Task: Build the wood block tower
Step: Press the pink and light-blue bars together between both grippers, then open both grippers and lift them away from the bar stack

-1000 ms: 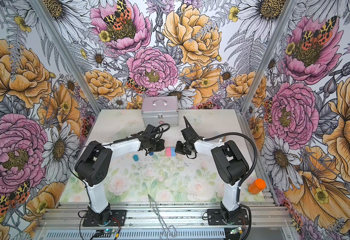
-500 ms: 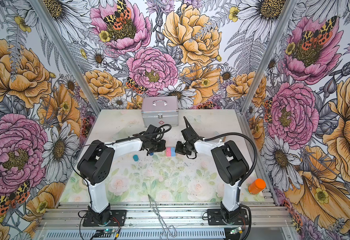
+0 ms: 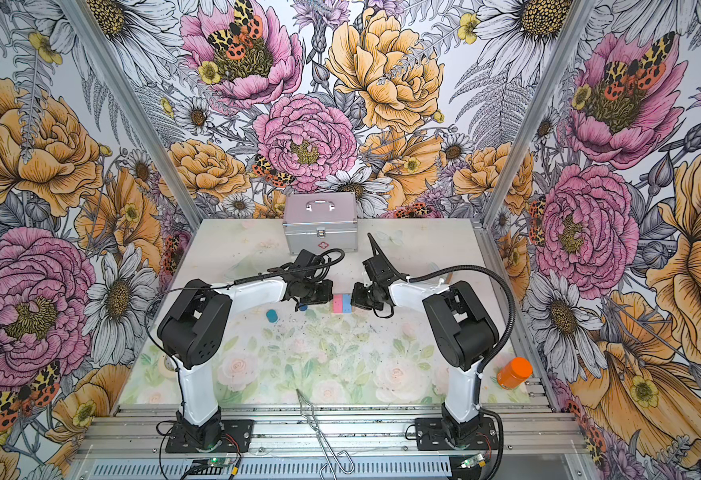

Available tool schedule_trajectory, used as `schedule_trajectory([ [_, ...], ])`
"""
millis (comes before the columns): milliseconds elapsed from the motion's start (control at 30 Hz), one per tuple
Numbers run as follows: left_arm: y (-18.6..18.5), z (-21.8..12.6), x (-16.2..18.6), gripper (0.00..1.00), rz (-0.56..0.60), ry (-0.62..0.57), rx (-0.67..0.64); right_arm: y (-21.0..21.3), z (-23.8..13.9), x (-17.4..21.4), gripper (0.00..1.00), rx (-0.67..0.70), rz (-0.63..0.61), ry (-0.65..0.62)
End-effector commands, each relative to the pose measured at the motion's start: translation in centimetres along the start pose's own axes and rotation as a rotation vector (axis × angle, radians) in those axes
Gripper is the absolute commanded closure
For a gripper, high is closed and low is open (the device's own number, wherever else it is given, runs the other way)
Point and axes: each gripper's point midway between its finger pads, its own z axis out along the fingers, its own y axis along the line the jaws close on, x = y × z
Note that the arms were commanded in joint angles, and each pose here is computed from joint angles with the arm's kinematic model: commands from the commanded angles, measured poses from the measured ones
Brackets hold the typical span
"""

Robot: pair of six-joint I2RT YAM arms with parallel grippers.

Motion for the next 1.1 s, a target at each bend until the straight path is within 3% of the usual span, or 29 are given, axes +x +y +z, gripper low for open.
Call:
schedule_trajectory([
  [0, -1.1, 0.1, -0.5, 1.00, 0.007, -0.003, 0.034, 0.7, -1.1, -0.9, 1.00, -0.015, -0.008, -0.047],
  [600, -1.1, -1.7, -1.0, 1.00, 0.014, -0.040, 0.017, 0.8, -2.2, -1.8, 1.00, -0.016, -0.013, -0.079],
  [800, -1.5, -3.8, -1.9, 1.00, 0.032, -0.090, 0.012, 1.1, -3.8, -2.6, 1.00, 0.007, -0.035, -0.111],
  [1067, -1.6, -9.7, -4.0, 1.00, 0.062, -0.227, 0.012, -0.1, -8.3, -4.4, 1.00, 0.135, -0.072, -0.192],
])
